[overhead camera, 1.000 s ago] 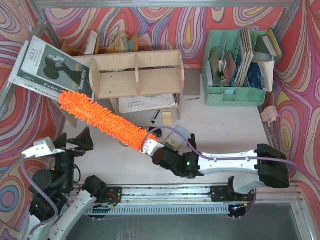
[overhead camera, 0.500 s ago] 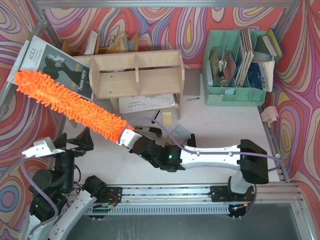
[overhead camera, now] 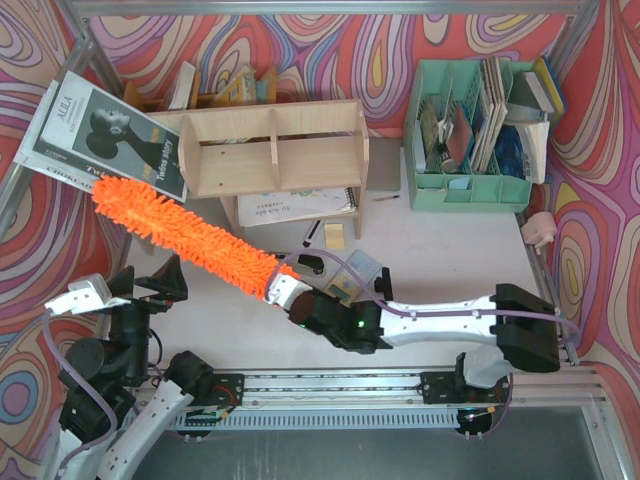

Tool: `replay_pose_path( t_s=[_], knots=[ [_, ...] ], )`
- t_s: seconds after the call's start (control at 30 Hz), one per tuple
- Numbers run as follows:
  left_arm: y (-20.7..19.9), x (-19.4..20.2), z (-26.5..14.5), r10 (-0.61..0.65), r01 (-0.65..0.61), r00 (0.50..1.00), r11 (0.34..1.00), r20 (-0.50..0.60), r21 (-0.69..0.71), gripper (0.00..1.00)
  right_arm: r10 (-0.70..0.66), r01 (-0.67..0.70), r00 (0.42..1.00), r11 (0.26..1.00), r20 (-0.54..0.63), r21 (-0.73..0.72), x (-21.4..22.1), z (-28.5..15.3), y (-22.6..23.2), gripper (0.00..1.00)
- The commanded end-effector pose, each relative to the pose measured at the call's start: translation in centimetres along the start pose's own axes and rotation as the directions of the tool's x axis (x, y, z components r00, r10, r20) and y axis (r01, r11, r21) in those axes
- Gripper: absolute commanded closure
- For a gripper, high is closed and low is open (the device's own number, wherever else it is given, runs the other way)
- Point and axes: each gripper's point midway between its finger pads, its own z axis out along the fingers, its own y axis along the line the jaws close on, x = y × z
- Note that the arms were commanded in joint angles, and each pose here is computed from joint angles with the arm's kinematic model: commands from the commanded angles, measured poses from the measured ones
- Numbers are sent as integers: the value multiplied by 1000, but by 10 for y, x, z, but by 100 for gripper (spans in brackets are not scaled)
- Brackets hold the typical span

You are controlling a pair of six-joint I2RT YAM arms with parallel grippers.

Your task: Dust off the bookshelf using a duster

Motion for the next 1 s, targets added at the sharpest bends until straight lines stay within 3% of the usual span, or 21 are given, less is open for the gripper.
replay_pose_path(
  t_s=[0.0,0.2,0.37,0.73,0.97],
  knots=[
    [3,4,1,3,-4,1000,1000,-5,-20,2,110,-108,993,992,-34,69,20,-24,-20,100],
    [3,5,2,8,-8,1000,1000,-9,-25,2,138,-131,987,988,-88,85,48,-38,-25,100],
    [4,5,2,8,-8,1000,999,-7,-31,2,129,-124,989,990,-72,71,41,-37,-23,100],
    [6,4,2,9,-9,1000,999,-7,-37,2,57,-66,985,997,165,49,-68,-25,-23,100],
    [6,4,2,8,-8,1000,999,-5,-39,2,-2,-13,982,997,190,77,-93,-4,-17,100]
  ],
)
